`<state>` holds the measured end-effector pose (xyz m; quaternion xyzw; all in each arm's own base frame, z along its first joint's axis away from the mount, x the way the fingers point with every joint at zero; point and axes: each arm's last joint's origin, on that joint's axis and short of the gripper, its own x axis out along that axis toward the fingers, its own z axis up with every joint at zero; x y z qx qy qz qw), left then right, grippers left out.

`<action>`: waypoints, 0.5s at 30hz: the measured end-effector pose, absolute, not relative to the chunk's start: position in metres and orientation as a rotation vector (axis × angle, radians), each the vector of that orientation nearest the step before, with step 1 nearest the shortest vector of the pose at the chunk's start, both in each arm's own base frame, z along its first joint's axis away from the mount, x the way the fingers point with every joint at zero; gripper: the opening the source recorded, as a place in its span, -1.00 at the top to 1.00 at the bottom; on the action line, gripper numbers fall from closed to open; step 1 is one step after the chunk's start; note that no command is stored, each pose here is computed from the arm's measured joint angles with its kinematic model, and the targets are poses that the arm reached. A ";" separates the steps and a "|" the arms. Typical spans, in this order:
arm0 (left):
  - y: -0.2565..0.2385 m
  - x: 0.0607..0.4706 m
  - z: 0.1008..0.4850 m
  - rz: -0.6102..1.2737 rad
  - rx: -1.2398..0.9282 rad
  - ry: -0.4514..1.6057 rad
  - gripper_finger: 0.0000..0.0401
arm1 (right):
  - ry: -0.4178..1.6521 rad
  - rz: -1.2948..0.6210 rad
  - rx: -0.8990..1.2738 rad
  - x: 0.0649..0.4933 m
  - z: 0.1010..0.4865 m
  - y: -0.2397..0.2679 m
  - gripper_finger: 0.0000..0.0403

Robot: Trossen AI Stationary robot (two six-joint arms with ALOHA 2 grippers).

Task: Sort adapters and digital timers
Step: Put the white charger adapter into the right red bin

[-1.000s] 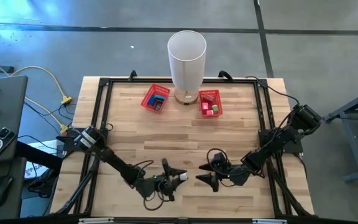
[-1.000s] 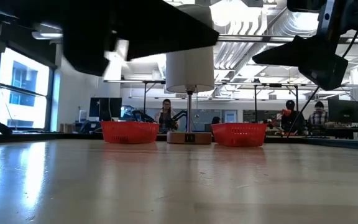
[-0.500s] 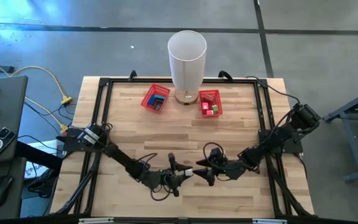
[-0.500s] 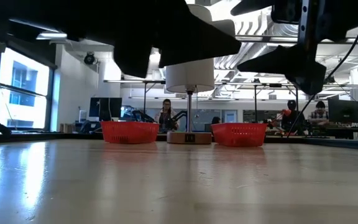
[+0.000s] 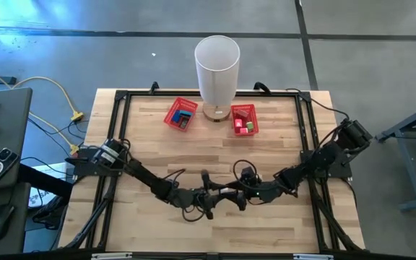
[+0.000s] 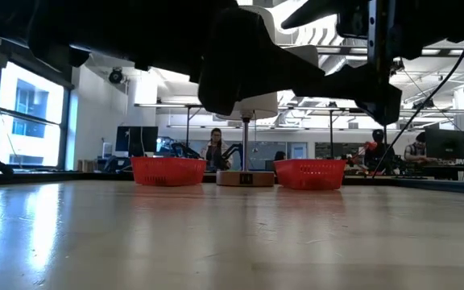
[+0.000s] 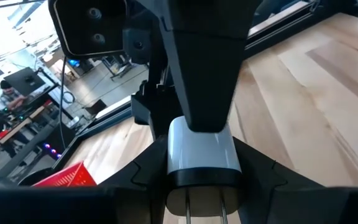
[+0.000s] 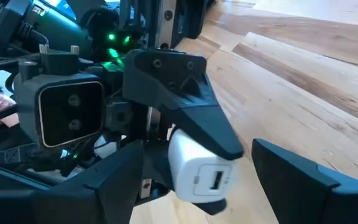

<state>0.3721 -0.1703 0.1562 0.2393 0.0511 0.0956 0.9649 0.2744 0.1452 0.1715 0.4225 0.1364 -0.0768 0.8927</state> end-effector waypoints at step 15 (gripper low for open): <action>-0.165 0.375 0.157 0.207 0.523 0.109 0.36 | 0.286 -0.115 0.823 0.281 0.174 0.137 -0.11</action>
